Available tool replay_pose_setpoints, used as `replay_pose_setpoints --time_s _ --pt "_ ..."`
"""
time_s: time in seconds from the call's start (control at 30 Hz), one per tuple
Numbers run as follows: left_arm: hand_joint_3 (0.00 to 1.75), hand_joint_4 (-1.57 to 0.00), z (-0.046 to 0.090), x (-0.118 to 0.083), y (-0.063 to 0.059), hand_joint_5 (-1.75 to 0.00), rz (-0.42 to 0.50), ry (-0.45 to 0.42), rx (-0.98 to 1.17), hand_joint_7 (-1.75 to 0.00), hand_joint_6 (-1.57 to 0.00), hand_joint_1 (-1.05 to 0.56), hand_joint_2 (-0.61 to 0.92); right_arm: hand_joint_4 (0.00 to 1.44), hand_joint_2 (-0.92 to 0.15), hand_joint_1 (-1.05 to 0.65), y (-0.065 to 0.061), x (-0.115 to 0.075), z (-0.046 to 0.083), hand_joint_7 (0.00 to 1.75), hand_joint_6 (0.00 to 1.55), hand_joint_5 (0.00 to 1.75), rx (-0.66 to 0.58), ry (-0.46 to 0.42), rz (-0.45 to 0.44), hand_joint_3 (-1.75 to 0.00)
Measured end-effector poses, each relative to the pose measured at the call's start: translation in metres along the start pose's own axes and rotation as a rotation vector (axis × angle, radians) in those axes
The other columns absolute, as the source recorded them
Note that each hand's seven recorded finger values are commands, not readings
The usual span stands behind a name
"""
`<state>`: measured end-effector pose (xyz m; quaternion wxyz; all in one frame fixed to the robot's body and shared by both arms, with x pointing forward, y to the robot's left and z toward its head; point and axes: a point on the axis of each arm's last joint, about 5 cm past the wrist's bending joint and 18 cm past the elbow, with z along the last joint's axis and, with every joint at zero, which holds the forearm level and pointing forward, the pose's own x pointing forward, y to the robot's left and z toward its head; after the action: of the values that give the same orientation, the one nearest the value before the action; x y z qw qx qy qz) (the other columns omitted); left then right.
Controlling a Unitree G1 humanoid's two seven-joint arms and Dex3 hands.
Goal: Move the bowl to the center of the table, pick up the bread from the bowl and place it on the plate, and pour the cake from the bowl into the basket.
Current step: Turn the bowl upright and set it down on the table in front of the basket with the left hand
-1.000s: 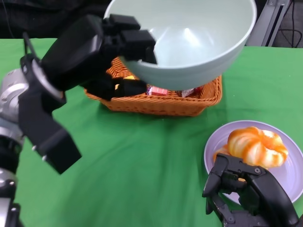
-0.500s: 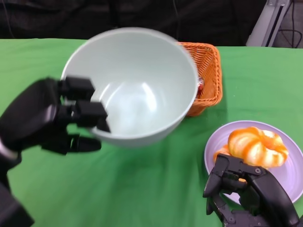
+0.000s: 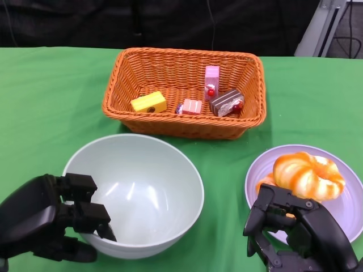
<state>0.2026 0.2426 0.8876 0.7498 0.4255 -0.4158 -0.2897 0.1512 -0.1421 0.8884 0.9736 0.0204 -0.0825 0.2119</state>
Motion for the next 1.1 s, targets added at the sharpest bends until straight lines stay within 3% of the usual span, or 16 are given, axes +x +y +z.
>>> replay_pose_setpoints --time_s 0.4,0.87,0.9,0.93,0.97,1.0,1.03,1.1 --pt "0.07 -0.81 0.003 -0.009 -0.026 -1.49 -0.037 0.075 0.013 -0.78 -0.94 -0.22 0.92 0.75 -0.56 0.0 0.0 -0.001 -0.002 1.46 0.71 1.66 0.003 0.006 0.002 -1.19" --pt "0.1 -0.79 -0.005 0.007 -0.043 -1.47 -0.014 0.092 0.037 -0.72 -0.94 -0.19 0.92 0.75 -0.56 0.0 -0.001 0.0 -0.003 1.46 0.71 1.67 0.012 -0.002 0.005 -1.19" --pt "0.08 -0.8 -0.004 0.008 -0.043 -1.18 -0.004 0.095 0.032 -0.58 -0.92 -0.24 0.9 0.75 -0.56 0.01 -0.001 0.0 -0.003 1.46 0.72 1.67 0.012 -0.002 0.005 -1.2" --pt "0.06 -0.82 -0.004 0.009 -0.043 -1.05 0.015 0.097 0.026 -0.47 -0.94 -0.25 0.91 0.75 -0.56 0.01 -0.001 0.0 -0.003 1.46 0.72 1.67 0.01 -0.002 0.005 -1.2" --pt "0.03 -0.71 -0.004 0.011 -0.043 -0.77 0.029 0.097 0.019 -0.25 -0.8 -0.33 0.89 0.75 -0.56 0.02 -0.001 0.0 -0.003 1.46 0.72 1.67 0.009 -0.001 0.005 -1.2" --pt "0.02 -0.67 -0.003 0.014 -0.042 -0.57 0.032 0.091 0.007 -0.13 -0.73 -0.37 0.89 0.75 -0.56 0.02 -0.001 0.0 -0.003 1.46 0.72 1.67 0.007 0.0 0.005 -1.21" --pt "0.01 -0.62 -0.002 0.016 -0.041 -0.41 0.027 0.085 -0.014 -0.07 -0.64 -0.43 0.9 0.75 -0.56 0.02 -0.001 0.0 -0.003 1.46 0.72 1.67 0.007 0.0 0.005 -1.21" --pt "0.01 -0.35 0.0 0.016 -0.038 -0.13 -0.042 0.073 -0.068 -0.01 -0.35 -0.64 0.91 0.75 -0.56 0.02 -0.001 0.0 -0.003 1.46 0.71 1.68 0.007 -0.001 0.006 -1.21"
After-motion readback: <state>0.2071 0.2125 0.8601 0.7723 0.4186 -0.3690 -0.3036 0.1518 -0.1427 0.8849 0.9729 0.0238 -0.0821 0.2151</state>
